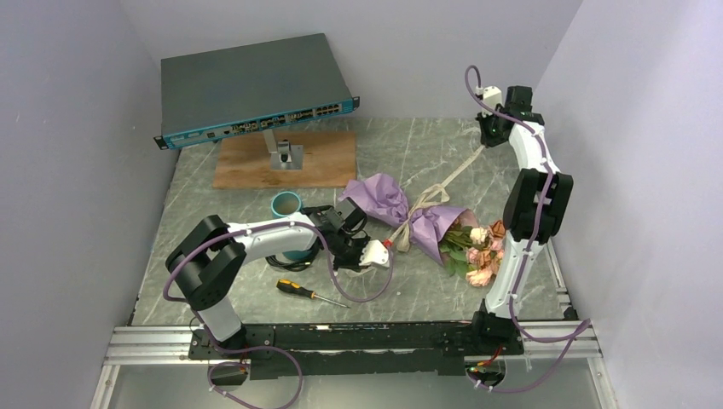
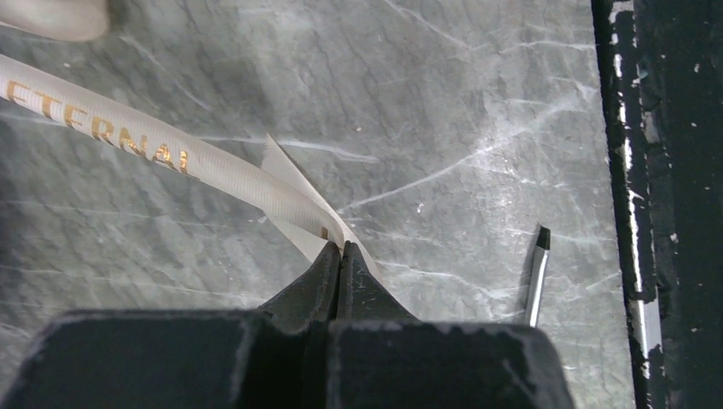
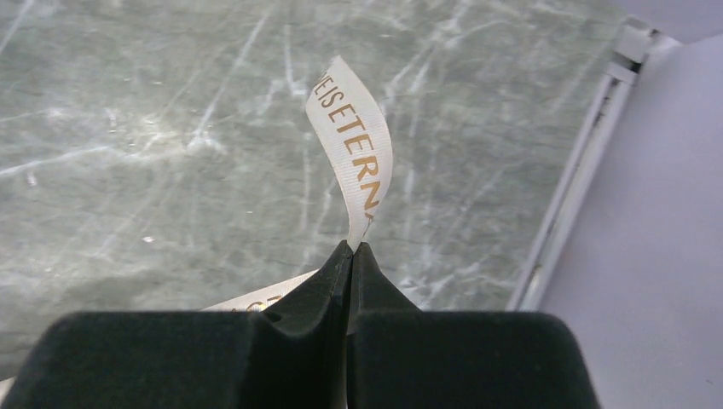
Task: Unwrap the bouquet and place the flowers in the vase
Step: Untie the ribbon from the wrapping paper.
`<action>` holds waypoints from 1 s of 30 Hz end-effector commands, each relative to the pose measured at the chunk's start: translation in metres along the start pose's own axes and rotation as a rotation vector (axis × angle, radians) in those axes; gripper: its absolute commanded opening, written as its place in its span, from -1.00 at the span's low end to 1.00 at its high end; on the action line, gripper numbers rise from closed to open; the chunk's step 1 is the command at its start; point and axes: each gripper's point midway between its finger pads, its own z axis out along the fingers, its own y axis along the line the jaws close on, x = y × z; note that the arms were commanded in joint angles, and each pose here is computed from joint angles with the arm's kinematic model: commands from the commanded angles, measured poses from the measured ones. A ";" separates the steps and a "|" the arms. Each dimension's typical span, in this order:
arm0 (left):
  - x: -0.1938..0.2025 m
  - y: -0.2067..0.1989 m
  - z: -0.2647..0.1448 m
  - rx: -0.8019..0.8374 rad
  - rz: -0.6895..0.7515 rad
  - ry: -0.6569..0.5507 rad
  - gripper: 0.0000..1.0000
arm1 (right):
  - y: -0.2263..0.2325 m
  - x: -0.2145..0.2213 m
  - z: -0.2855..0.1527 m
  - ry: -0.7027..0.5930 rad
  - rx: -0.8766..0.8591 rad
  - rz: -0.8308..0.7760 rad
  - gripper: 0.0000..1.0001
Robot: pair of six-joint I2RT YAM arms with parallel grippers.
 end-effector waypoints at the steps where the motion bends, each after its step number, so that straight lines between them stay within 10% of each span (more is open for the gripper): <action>1: 0.010 -0.035 -0.006 0.110 -0.037 0.037 -1.00 | -0.060 -0.039 -0.022 -0.125 0.189 -0.082 -1.00; 30: 0.054 -0.088 -0.033 0.205 -0.082 0.182 -1.00 | -0.165 -0.035 -0.046 -0.126 0.467 -0.152 -1.00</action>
